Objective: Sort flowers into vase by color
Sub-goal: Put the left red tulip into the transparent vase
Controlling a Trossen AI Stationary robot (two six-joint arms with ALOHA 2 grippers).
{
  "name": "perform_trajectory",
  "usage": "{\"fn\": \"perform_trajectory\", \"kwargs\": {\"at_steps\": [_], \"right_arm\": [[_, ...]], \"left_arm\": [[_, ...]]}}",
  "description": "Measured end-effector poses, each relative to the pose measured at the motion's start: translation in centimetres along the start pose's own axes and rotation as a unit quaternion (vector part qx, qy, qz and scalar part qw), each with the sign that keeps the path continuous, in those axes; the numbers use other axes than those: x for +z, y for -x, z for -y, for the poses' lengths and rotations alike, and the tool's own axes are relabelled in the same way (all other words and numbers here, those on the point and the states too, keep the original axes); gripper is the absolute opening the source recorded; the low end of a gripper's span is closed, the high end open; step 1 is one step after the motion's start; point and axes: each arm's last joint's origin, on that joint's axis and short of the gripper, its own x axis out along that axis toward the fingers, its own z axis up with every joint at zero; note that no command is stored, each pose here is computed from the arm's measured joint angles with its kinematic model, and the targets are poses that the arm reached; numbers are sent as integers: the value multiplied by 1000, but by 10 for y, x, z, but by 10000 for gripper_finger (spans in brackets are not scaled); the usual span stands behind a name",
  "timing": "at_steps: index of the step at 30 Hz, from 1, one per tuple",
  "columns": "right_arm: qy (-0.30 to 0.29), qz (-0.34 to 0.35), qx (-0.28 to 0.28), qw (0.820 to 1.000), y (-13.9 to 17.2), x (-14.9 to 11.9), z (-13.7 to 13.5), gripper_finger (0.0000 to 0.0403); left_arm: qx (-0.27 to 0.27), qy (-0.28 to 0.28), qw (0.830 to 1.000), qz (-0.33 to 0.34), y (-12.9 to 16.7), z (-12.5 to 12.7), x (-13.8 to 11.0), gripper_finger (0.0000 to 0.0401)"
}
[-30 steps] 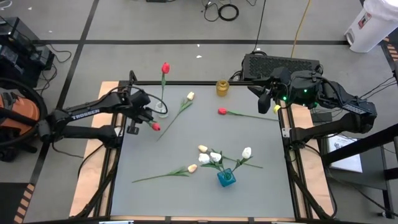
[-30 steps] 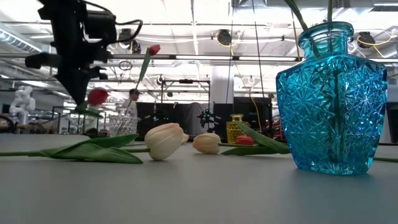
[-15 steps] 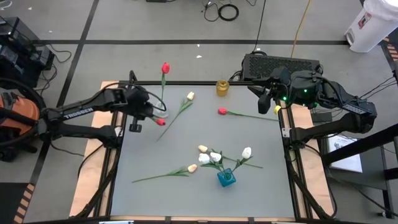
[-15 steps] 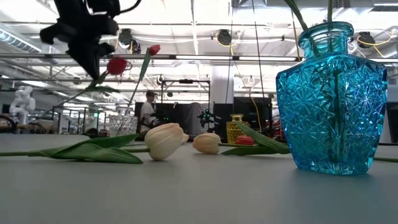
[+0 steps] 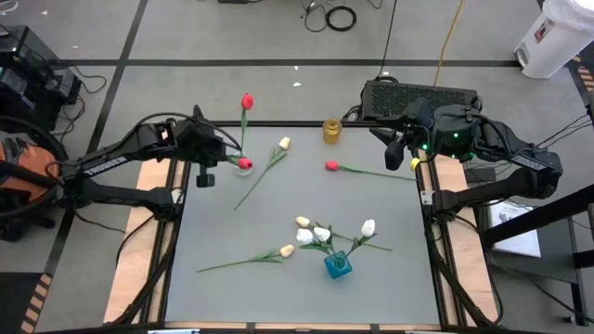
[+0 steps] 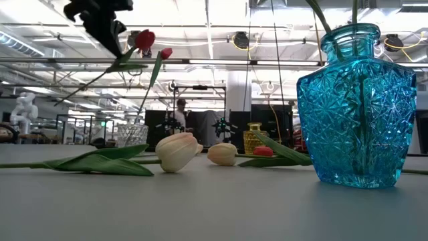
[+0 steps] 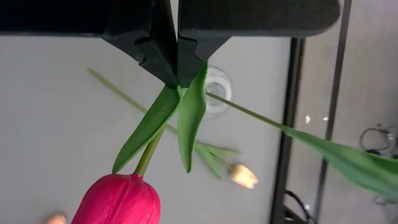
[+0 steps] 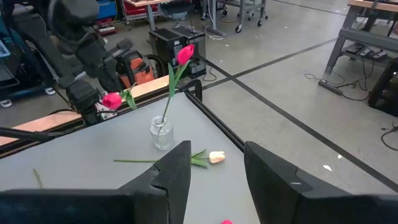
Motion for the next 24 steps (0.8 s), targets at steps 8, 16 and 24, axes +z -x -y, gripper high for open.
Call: {"fn": "perform_trajectory", "kwargs": {"at_steps": [8, 16, 24], "right_arm": [[0, 0, 0, 1000, 0, 0, 0, 141], [2, -1, 0, 1000, 0, 0, 0, 141], [2, -1, 0, 1000, 0, 0, 0, 141]], "left_arm": [[57, 77, 992, 83, 25, -10, 16, 0], [117, 148, 958, 218, 56, -15, 20, 0], [158, 208, 917, 302, 88, -14, 9, 0]]}}
